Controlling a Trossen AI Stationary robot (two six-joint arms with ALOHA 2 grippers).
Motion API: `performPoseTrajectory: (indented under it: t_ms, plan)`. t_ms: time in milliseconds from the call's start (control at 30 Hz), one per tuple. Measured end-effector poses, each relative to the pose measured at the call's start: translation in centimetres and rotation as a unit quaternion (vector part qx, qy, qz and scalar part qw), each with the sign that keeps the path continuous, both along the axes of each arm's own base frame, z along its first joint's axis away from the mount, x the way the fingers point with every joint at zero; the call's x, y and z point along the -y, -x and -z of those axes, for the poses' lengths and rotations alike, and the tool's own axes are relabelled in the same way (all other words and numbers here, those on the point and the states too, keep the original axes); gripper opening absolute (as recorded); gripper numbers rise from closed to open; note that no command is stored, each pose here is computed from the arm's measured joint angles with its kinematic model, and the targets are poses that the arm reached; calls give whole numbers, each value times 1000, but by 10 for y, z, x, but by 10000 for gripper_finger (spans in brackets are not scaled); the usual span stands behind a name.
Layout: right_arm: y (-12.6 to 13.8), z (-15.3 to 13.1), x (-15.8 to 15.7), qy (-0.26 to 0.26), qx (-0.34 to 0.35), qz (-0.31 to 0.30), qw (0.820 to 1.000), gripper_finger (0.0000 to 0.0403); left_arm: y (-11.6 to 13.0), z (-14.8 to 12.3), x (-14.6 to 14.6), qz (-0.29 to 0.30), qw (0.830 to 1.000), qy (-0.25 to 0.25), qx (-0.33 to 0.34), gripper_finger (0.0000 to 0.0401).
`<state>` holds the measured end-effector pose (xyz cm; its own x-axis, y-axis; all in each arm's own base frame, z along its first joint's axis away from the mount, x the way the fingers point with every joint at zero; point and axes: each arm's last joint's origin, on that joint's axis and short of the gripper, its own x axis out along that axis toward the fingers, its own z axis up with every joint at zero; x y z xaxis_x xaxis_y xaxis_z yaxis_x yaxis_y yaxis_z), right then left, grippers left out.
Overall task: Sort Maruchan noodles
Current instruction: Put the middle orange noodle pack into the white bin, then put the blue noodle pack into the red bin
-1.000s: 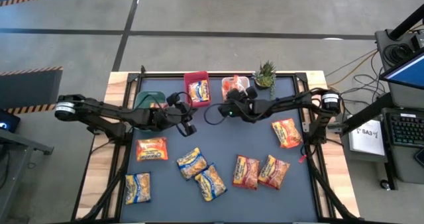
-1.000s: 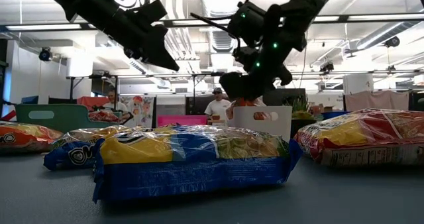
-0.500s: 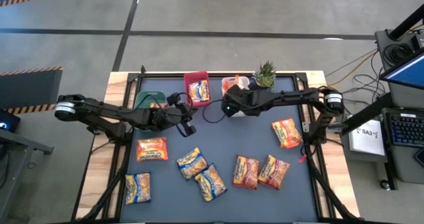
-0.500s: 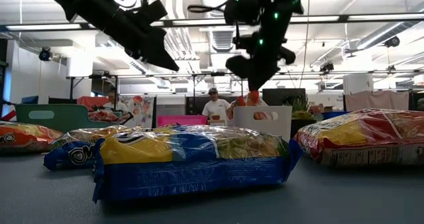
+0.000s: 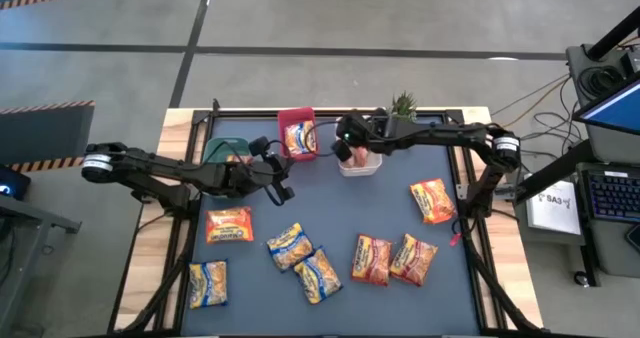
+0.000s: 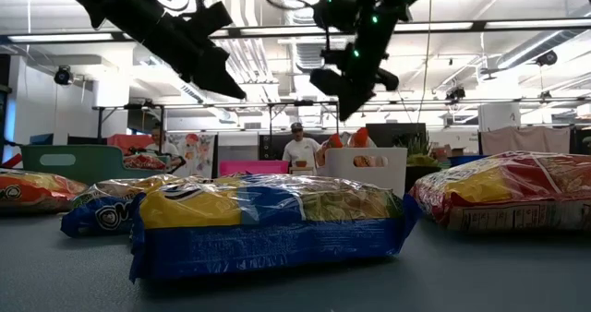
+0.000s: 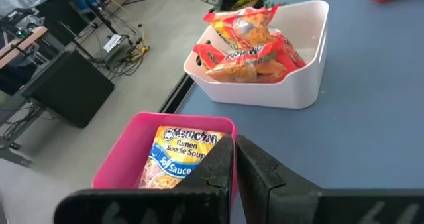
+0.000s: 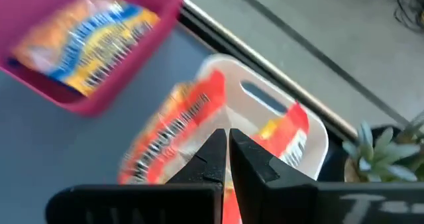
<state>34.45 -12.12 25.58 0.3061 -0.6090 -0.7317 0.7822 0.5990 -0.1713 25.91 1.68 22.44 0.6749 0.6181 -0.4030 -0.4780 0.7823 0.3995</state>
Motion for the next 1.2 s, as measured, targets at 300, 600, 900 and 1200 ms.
performPoseTrajectory:
  t_ms: [300, 600, 900, 1200]
  plan:
    - [12, 29, -9, -57, -39, 2, 998, 9, 0, 1, 0, -3, 1000, 6, 0, 0]
    - [21, 0, -36, -41, -31, -46, 998, 9, -2, 2, 11, 63, 993, 94, 30, 0]
    - [46, -11, -88, -27, 3, -127, 992, 9, -1, 6, 33, 156, 964, 212, 22, 0]
    - [59, 15, -119, -75, 150, -217, 962, 9, 9, 10, 56, 176, 909, 374, -53, 0]
